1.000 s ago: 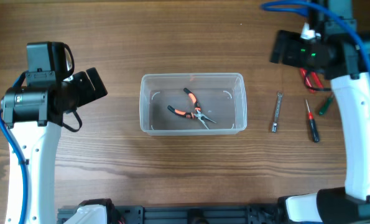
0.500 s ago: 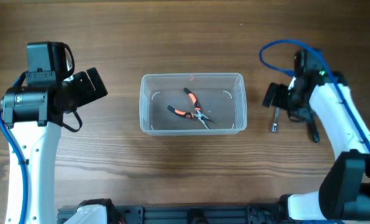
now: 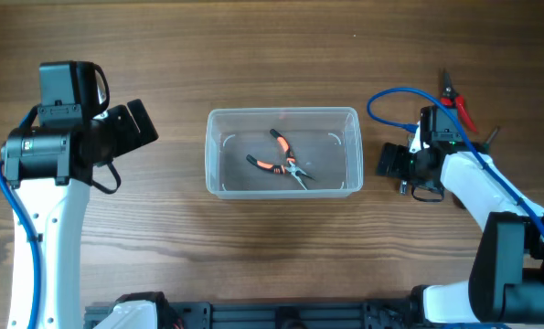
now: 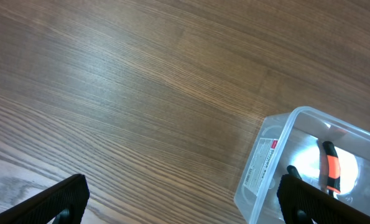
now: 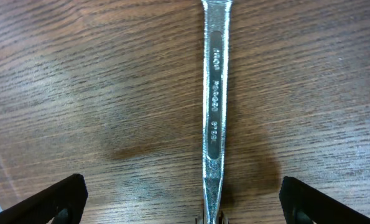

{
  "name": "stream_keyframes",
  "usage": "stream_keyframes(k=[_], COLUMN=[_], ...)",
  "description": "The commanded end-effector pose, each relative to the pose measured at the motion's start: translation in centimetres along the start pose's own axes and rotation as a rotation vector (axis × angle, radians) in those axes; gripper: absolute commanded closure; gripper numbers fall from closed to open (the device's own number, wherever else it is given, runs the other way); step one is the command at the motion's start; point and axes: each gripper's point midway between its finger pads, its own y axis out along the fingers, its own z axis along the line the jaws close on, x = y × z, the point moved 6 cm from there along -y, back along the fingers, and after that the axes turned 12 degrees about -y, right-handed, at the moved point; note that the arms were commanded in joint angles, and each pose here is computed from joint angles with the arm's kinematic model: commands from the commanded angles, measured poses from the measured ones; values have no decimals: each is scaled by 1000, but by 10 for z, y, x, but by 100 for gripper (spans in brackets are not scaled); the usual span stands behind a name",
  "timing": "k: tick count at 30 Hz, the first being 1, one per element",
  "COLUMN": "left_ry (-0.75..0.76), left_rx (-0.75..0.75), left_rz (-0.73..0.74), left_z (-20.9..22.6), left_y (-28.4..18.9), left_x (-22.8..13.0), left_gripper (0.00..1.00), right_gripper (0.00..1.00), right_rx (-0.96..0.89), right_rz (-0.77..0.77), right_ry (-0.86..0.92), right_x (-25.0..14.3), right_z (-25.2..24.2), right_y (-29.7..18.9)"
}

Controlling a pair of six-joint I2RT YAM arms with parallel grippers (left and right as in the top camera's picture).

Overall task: Pack container
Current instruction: 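Lower the right gripper onto the silver wrench and grasp it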

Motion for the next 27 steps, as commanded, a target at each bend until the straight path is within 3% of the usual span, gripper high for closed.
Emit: stream_keyframes(k=[1, 6, 16, 19, 22, 25, 27], left_ry=[-18, -18, -17, -18, -18, -18, -18], left_rx=[-5, -5, -5, -5, -5, -5, -5], left_rz=[-5, -5, -5, -5, -5, -5, -5], left_z=[-1, -1, -1, -1, -1, -1, -1], left_y=[-2, -2, -2, -2, -2, -2, -2], left_x=[3, 3, 3, 3, 3, 3, 3], left_gripper=[0, 0, 0, 0, 0, 0, 0], right_gripper=[4, 0, 1, 9, 31, 40, 52], right_rx=[21, -18, 26, 30, 30, 34, 34], right_rz=[-1, 15, 188, 188, 193, 199, 199], right_ry=[-82, -126, -75, -75, -74, -73, -73], right_x=[0, -2, -27, -27, -28, -29, -29], right_z=[3, -6, -12, -12, -12, -12, -12], right_y=[1, 5, 43, 43, 43, 43, 43])
